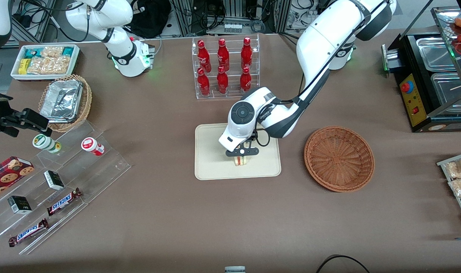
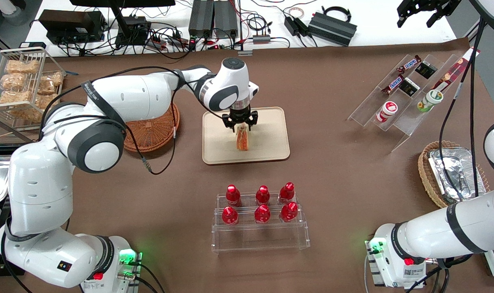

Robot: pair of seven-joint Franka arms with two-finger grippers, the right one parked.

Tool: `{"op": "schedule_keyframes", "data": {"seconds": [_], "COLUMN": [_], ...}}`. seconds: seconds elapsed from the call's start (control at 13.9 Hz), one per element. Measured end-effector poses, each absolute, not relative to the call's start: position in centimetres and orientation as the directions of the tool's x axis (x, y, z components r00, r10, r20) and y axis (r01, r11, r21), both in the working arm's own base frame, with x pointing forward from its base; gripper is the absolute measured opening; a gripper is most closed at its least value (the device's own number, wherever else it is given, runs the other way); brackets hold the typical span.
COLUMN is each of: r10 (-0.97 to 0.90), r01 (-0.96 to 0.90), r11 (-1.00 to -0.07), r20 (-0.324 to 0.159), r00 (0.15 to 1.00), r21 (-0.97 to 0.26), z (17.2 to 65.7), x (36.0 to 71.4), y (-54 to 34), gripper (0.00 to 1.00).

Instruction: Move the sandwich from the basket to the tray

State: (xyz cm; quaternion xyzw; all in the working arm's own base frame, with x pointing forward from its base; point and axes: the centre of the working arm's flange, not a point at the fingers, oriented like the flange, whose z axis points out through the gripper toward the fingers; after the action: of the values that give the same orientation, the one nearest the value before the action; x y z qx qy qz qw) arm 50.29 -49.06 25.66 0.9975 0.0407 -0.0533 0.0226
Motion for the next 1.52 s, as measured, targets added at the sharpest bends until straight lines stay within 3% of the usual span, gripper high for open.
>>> {"op": "schedule_keyframes", "data": {"seconds": [0.14,0.51,0.72,1.01,1.3,1.52], "r10": [0.146,0.315,0.333,0.291,0.249,0.152], "r01": [0.148,0.315,0.33,0.277,0.226,0.123], "r11": [-0.989,-0.949,-0.94,-0.945,-0.954,-0.979], "r20": [-0.088,-0.048,-0.034,-0.065,-0.101,-0.173], "r00": [0.985,0.948,0.942,0.954,0.963,0.973], "r21": [0.022,-0.01,-0.086,-0.173,-0.196,-0.164], "z": [29.3,42.3,49.2,55.6,58.4,59.3], "x": [51.2,54.1,53.5,52.6,52.3,52.3], "y": [-48.0,-39.6,-33.0,-23.7,-16.6,-11.6], "gripper": [0.99,1.0,1.0,1.0,1.0,1.0]}}
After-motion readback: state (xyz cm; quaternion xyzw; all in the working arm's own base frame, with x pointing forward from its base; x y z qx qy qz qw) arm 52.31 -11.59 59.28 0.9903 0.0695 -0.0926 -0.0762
